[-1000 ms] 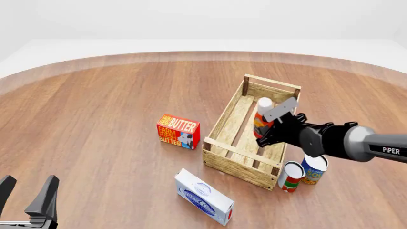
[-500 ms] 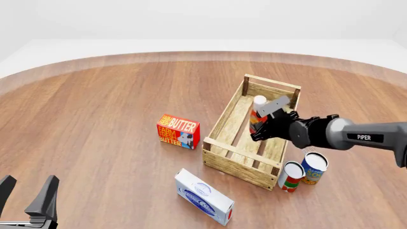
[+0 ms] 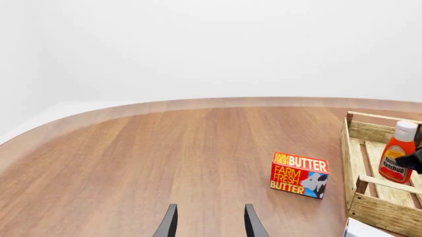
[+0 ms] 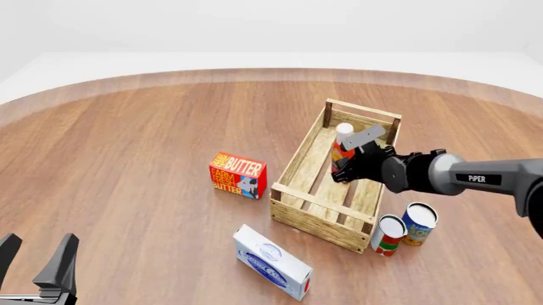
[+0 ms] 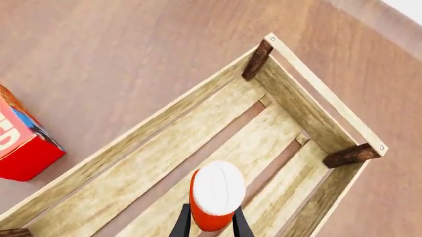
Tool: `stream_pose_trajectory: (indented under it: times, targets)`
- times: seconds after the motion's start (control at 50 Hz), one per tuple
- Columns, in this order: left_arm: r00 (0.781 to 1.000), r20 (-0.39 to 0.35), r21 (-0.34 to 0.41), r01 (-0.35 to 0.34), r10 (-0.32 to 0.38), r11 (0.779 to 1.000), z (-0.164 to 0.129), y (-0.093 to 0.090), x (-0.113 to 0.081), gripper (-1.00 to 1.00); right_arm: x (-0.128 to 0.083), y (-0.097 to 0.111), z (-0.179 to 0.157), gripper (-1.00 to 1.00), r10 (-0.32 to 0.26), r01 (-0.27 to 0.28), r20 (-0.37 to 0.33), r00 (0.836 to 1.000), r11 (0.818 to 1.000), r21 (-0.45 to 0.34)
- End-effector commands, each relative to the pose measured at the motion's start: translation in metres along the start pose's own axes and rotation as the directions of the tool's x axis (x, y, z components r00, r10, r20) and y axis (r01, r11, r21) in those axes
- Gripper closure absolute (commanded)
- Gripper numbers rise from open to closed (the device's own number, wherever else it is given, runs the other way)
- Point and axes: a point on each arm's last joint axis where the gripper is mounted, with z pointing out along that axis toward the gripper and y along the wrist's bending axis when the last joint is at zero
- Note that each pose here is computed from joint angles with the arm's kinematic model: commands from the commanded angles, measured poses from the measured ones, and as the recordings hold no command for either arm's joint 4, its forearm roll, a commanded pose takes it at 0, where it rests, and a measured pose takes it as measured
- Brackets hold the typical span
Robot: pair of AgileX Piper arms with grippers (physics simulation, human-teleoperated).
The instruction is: Pick up the ketchup, and put it in the wooden tray.
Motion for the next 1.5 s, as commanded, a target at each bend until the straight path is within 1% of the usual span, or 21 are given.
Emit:
stream_pose_trajectory:
  times: [0.02,0.1,0.26,0.28,0.5,0.86,0.94,0.98,1.0,1.08,1.28,1.36,1.5]
  targets:
    - [1.0,0.0,0.0,0.0,0.0,1.0,0.0,0.0,0.0,-1.0,0.019,0.004,0.015,1.0,-0.024,0.022,-0.064,0.998,1.0,-0.021]
    - [1.0,0.0,0.0,0.0,0.0,1.0,0.0,0.0,0.0,-1.0,0.018,0.002,0.016,1.0,-0.019,0.018,-0.07,0.997,1.0,-0.02]
    - [1.0,0.0,0.0,0.0,0.0,1.0,0.0,0.0,0.0,-1.0,0.026,0.003,0.021,1.0,-0.016,0.015,-0.081,0.997,1.0,-0.019]
    - [1.0,0.0,0.0,0.0,0.0,1.0,0.0,0.0,0.0,-1.0,0.028,0.002,0.022,-1.0,-0.014,0.013,-0.082,0.997,1.0,-0.018]
    - [1.0,0.0,0.0,0.0,0.0,1.0,0.0,0.0,0.0,-1.0,0.035,0.001,0.025,-1.0,-0.007,0.006,-0.088,0.996,1.0,-0.012]
    - [1.0,0.0,0.0,0.0,0.0,1.0,0.0,0.0,0.0,-1.0,0.025,-0.008,0.01,-1.0,-0.004,0.004,-0.056,0.998,1.0,0.008]
    - [1.0,0.0,0.0,0.0,0.0,1.0,0.0,0.0,0.0,-1.0,0.024,-0.009,0.004,-1.0,-0.002,0.003,-0.046,0.999,1.0,0.013]
    - [1.0,0.0,0.0,0.0,0.0,1.0,0.0,0.0,0.0,-1.0,0.026,-0.015,-0.003,-1.0,-0.027,0.028,-0.032,0.999,0.999,0.031]
    - [1.0,0.0,0.0,0.0,0.0,1.0,0.0,0.0,0.0,-1.0,0.026,-0.015,-0.005,-1.0,-0.028,0.029,-0.029,0.999,0.999,0.033]
    - [1.0,0.0,0.0,0.0,0.0,1.0,0.0,0.0,0.0,-1.0,0.022,-0.014,-0.011,-1.0,-0.026,0.027,-0.018,0.999,0.999,0.032]
    - [1.0,0.0,0.0,0.0,0.0,1.0,0.0,0.0,0.0,-1.0,0.007,-0.01,-0.034,-1.0,-0.046,0.045,0.028,0.999,0.998,0.032]
    - [1.0,0.0,0.0,0.0,0.0,1.0,0.0,0.0,0.0,-1.0,0.004,-0.008,-0.04,-1.0,-0.056,0.055,0.042,0.998,0.998,0.03]
    - [1.0,0.0,0.0,0.0,0.0,1.0,0.0,0.0,0.0,-1.0,0.0,-0.004,-0.053,-1.0,-0.053,0.051,0.061,0.997,0.998,0.025]
